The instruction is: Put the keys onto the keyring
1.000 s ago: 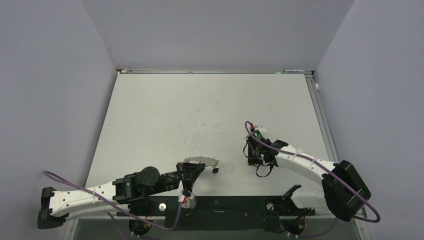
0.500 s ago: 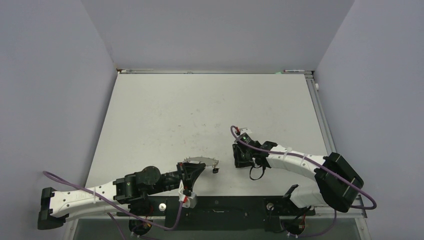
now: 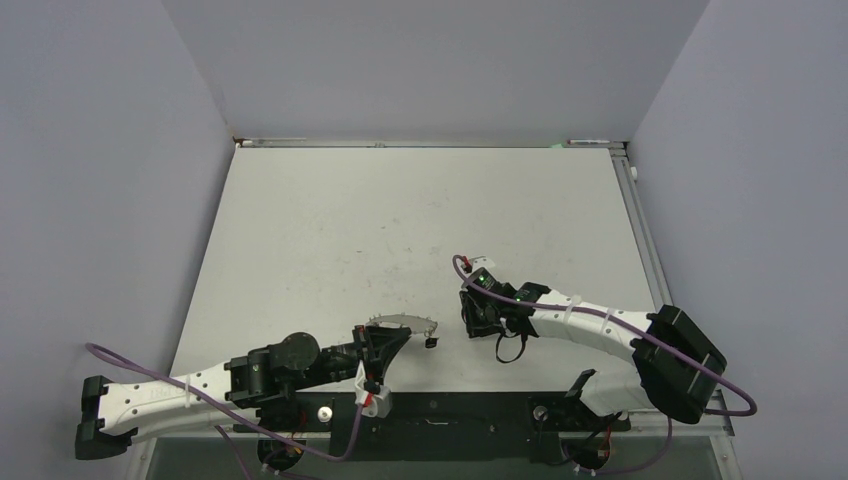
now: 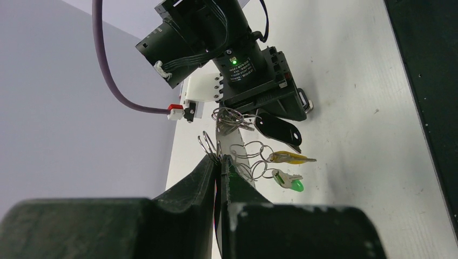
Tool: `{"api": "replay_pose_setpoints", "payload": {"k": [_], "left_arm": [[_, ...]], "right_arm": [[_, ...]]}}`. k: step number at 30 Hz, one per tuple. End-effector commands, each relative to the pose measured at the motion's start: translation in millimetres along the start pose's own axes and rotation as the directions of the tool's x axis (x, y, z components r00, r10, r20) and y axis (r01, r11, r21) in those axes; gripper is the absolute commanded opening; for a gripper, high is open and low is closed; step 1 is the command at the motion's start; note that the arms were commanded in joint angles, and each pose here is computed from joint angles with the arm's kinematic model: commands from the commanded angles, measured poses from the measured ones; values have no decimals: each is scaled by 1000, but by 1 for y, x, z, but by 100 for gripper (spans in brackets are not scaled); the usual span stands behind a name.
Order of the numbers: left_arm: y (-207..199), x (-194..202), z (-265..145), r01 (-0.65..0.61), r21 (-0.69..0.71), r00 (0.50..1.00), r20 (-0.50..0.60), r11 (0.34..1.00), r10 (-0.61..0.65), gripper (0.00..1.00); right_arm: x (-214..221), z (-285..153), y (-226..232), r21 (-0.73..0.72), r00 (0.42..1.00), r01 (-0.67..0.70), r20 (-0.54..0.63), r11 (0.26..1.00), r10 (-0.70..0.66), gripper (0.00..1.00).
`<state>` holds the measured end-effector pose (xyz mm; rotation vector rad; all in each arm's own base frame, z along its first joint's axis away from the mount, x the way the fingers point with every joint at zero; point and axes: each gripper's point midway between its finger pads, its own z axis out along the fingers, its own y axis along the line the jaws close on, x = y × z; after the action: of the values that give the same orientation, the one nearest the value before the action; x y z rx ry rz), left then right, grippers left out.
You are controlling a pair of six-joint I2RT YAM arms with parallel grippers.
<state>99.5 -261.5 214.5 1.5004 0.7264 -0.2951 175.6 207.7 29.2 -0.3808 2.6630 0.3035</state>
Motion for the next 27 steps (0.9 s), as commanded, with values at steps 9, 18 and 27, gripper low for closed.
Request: {"api": "replay_pose_setpoints", "payload": {"k": [9,18,27], "left_arm": [[29,-24,-3,2,-73,997,72,997,3,0],[27,-21,-2,1,-66,998,60,998,3,0],[26,-20,-1,1,-66,998,58,998,3,0]], "right_arm": [[-16,-10,-9,57,997,34,71,998,-38,30],[-15,-3,-8,52,996,49,66,997,-52,26],[-12,0,-8,47,997,50,58,998,-53,22]]}}
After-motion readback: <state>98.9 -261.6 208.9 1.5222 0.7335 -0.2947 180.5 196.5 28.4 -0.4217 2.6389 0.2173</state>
